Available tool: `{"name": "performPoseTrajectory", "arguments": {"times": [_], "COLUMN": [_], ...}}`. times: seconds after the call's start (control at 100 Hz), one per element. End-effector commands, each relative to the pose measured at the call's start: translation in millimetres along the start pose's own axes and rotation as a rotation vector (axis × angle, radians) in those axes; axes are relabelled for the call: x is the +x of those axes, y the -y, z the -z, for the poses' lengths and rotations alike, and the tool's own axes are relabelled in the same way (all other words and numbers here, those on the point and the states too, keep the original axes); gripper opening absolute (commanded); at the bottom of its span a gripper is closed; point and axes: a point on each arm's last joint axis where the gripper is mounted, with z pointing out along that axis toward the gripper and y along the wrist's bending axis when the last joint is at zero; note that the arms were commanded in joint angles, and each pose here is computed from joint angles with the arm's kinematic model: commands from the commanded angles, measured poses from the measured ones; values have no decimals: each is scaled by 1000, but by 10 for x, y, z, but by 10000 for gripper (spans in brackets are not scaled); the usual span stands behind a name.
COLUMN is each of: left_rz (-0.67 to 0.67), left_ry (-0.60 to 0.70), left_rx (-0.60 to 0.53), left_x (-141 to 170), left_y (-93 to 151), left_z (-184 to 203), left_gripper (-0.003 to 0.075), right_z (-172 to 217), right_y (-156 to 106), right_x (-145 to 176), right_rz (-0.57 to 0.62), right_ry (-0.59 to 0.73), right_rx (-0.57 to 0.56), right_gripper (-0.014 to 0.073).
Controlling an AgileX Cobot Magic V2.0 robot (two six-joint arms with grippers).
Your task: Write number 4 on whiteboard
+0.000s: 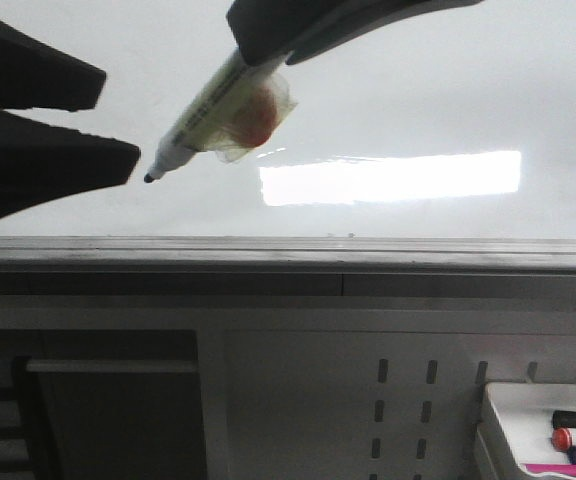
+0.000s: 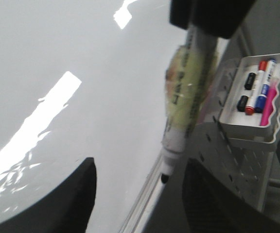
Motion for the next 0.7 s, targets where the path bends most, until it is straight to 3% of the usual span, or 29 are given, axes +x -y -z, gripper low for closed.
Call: {"name": "performPoseTrajectory", "arguments": {"times": [0.0,0.24,0.43,0.69], "left_rz": [111,331,366,366], "left_ry": [64,-33,-28,-30], "left_rx": [-106,-283,-376,-376], "left_x": [-152,-92,-69,-67], "left_y": [-134,-310,-423,-423], "left_z": [90,338,440,441], "left_gripper": [389,389,389,388], "right_z": [37,-169,-354,-724], "right_y": [109,420,564,652], "right_x": [-252,-665,-984,-801], "right_rz": [2,20,79,68], "right_ry": [112,165,256,149], "right_rx": [48,151,205,203], "right_gripper": [-65,-65,-65,-64]}}
